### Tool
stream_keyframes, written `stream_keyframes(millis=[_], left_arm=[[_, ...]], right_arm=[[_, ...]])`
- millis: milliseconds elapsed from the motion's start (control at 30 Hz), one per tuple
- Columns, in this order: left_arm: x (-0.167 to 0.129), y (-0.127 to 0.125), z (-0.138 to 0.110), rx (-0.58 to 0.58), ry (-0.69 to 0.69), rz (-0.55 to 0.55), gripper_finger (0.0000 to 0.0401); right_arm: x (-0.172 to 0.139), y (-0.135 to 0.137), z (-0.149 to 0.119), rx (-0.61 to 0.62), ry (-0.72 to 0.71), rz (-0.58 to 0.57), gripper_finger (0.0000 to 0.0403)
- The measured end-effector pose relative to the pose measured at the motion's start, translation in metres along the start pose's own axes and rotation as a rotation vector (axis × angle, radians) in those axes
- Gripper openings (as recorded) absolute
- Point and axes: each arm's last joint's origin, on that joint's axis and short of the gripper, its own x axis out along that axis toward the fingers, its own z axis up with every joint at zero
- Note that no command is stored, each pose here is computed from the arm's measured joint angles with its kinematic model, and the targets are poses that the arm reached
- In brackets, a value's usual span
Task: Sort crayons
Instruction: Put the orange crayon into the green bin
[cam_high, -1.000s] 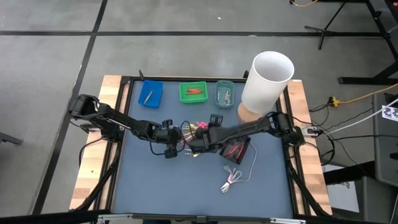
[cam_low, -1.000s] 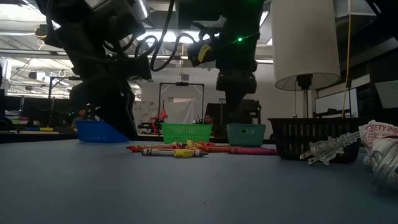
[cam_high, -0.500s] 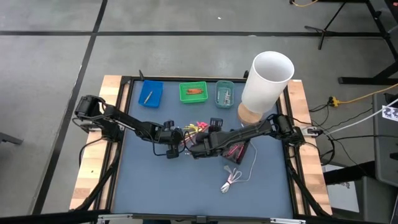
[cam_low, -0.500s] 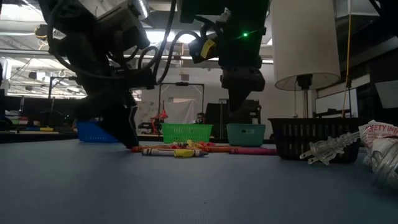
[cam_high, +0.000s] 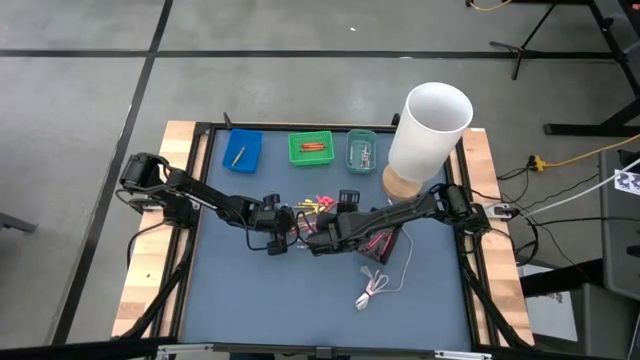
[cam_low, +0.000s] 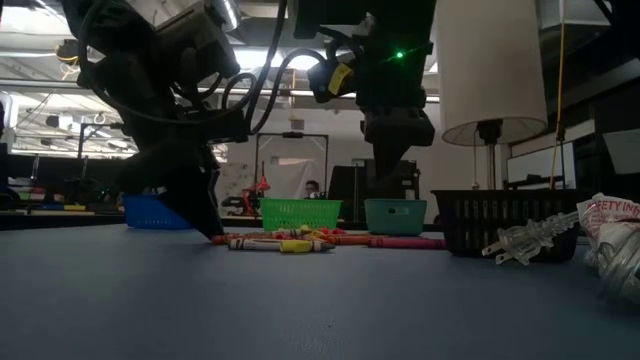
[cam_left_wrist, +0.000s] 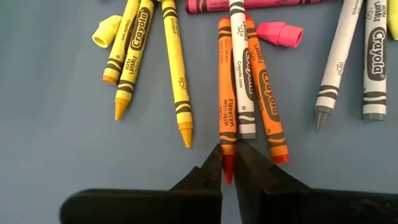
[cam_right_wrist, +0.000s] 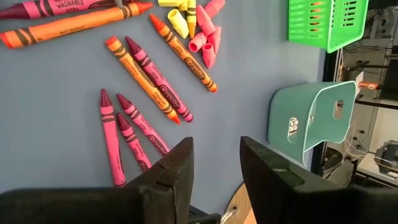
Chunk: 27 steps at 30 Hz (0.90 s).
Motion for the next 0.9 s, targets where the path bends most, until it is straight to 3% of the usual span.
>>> stream_keyframes(millis=[433, 700, 900], left_arm=[[-0.013, 0.003, 0.006, -0.01, -0.057, 0.004, 0.0005], [-0.025, 0.012, 0.013, -0.033, -0.114, 0.029, 0.0006], [-0.029, 0.032, 0.022, -0.02, -0.171, 0.127, 0.0006]], right_arm=[[-0.001, 0.005, -0.001, -0.047, 0.047, 0.181, 0.0129], [-0.001, 0.006, -0.001, -0.136, 0.044, 0.206, 0.0129], [0.0, 0.006, 0.0, -0.151, 0.038, 0.207, 0.0129]])
